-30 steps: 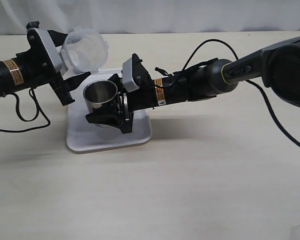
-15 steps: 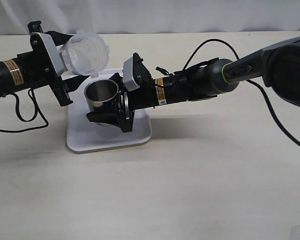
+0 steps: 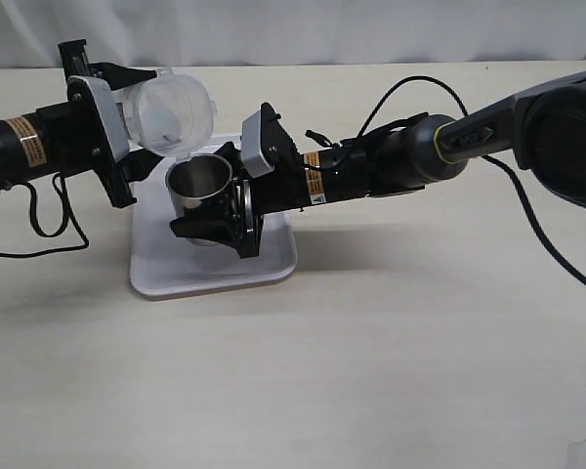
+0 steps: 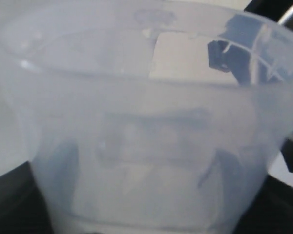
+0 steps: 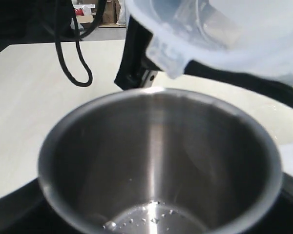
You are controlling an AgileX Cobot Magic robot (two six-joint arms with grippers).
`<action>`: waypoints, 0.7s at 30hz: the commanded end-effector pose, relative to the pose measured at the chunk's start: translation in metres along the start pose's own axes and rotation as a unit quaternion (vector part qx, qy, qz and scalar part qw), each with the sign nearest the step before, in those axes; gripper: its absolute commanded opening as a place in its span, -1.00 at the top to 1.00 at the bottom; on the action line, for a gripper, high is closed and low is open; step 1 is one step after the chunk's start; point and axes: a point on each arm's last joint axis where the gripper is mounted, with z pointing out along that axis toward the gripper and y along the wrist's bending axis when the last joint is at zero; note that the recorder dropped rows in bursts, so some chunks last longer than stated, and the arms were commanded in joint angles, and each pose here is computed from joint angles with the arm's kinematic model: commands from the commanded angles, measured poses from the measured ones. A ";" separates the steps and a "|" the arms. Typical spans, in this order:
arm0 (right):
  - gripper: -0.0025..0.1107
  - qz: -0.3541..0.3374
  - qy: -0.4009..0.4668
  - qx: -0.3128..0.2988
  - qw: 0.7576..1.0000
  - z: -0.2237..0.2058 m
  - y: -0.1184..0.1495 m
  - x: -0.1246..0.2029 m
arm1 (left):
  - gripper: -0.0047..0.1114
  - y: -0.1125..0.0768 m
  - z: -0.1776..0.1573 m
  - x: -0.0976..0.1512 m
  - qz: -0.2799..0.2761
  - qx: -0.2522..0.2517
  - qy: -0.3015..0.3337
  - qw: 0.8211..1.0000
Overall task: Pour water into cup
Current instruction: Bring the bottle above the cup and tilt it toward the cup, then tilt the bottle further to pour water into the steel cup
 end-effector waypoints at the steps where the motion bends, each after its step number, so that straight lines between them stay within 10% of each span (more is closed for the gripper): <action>1: 0.88 -0.007 -0.013 0.002 1.000 -0.002 -0.002 -0.005 | 0.92 0.010 0.000 -0.010 0.019 -0.030 -0.039 0.999; 21: 0.88 -0.027 -0.042 -0.001 0.999 -0.001 -0.001 -0.003 | 0.92 0.010 0.000 -0.010 0.097 -0.033 -0.040 0.994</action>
